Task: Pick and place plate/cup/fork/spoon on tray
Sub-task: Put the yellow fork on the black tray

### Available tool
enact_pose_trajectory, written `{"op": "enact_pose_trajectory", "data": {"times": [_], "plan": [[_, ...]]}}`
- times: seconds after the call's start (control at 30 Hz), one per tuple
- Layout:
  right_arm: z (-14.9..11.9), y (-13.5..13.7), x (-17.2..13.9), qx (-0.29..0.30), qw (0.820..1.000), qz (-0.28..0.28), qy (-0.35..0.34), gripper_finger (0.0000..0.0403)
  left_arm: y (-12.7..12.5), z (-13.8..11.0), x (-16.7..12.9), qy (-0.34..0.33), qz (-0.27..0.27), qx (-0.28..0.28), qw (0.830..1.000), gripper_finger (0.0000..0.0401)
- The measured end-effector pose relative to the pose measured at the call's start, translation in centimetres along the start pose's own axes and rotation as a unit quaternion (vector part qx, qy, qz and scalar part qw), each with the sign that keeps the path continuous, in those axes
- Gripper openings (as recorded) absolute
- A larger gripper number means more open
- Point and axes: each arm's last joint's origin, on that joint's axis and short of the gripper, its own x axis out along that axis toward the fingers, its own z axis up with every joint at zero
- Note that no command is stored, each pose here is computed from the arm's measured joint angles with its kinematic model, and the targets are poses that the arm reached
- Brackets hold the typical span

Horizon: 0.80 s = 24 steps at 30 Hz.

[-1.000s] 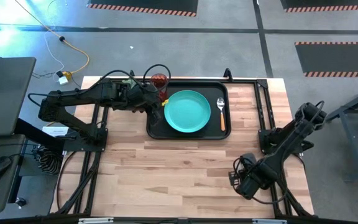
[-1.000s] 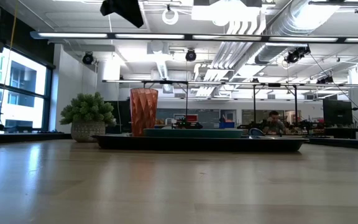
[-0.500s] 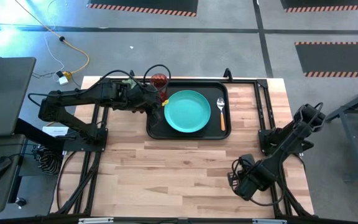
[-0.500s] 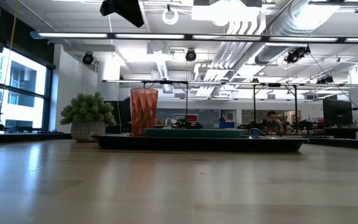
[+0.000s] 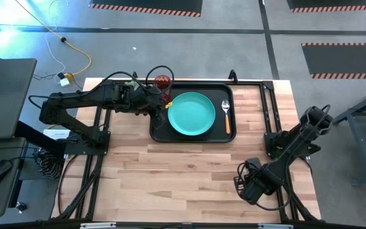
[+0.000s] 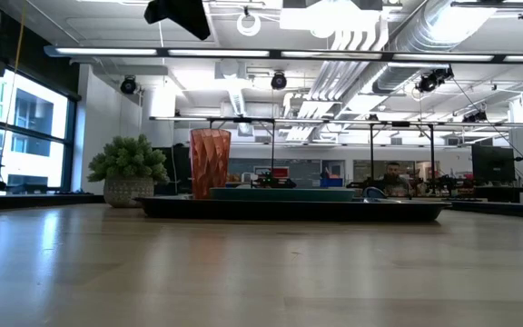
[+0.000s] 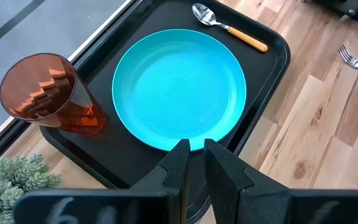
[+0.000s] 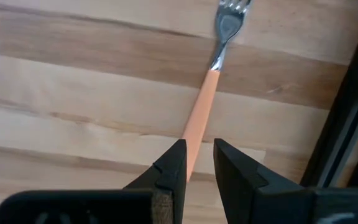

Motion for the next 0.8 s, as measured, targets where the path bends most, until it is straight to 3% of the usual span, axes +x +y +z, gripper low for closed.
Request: {"op": "enact_pose_trajectory", "data": {"times": [0.5,0.8], "plan": [[-0.21,0.64,-0.04,0.018,0.999,0.049,-0.009,0.0072,0.0,0.0,0.0,0.0,0.0,0.0,1.0,0.0039],[-0.26,0.38,-0.02,0.026,0.999,0.028,0.004,0.0072,0.0,0.0,0.0,0.0,0.0,0.0,1.0,0.0039]]}}
